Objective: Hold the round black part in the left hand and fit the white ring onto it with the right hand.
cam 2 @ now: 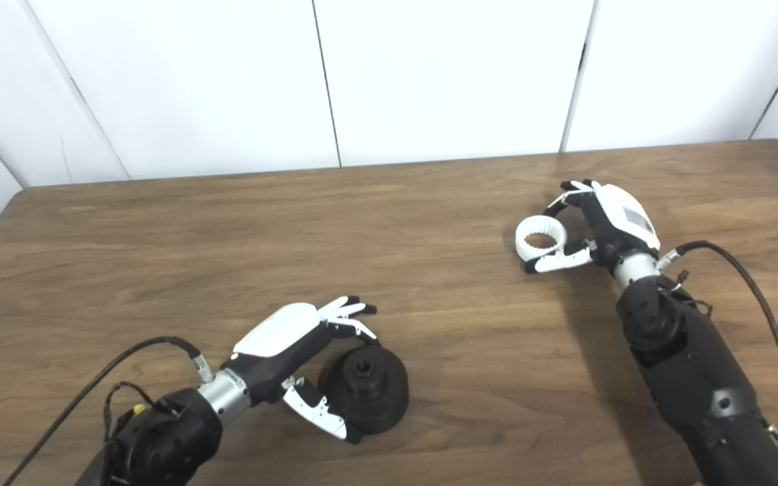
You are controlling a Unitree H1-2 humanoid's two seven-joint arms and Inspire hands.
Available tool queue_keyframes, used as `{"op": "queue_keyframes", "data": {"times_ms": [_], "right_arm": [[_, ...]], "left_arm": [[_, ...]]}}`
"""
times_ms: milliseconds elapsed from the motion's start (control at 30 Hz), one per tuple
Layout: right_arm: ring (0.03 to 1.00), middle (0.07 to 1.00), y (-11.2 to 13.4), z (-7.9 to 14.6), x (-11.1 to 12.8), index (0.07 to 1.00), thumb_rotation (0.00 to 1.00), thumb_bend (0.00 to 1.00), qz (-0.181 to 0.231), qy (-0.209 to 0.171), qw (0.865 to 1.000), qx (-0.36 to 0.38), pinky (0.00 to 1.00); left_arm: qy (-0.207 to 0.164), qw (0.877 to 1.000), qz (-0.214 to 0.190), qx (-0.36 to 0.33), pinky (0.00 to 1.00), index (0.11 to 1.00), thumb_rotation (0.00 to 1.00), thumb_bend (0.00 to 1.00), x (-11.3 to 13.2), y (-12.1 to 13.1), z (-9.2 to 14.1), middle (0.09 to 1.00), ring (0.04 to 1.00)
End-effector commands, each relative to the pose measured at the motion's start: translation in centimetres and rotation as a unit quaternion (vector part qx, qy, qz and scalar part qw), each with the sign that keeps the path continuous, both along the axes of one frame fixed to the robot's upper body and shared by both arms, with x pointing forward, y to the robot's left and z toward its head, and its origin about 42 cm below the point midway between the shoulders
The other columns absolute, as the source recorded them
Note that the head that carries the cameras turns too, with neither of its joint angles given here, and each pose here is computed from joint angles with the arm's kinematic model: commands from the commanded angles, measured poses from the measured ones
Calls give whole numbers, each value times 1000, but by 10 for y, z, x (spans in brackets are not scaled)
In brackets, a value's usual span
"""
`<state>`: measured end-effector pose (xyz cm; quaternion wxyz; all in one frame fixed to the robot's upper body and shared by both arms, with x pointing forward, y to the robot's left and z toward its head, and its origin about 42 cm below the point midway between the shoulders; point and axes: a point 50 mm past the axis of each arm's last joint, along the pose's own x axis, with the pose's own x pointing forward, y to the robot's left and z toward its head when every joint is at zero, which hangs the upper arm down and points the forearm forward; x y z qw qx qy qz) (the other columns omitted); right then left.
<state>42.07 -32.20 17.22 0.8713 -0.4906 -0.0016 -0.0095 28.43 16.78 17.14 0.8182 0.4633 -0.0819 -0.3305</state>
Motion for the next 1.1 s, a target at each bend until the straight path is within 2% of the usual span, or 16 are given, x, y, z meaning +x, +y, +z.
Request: {"op": "queue_keyframes", "data": {"times_ms": [0, 433, 700, 1067], "right_arm": [[973, 895, -4, 16, 7, 488, 152, 525, -5, -27, 1000, -5, 904], [979, 894, -5, 22, 0, 489, 153, 525, 0, -36, 999, 5, 916], [967, 878, -5, 35, -10, 488, 152, 525, 17, -48, 998, 27, 922], [947, 865, 7, 56, -31, 487, 151, 525, 41, -61, 997, 31, 890]], "left_arm": [[-27, 1000, -1, -3, 894, 641, 289, 943, 2, 1, 11, 946, 1000], [-25, 1000, -1, -2, 895, 641, 292, 941, 2, 2, 8, 949, 1000], [-23, 1000, 0, 1, 900, 646, 285, 934, 4, 4, 8, 951, 1000], [-27, 1000, 3, -3, 900, 640, 281, 940, 5, 3, 5, 944, 1000]]}}
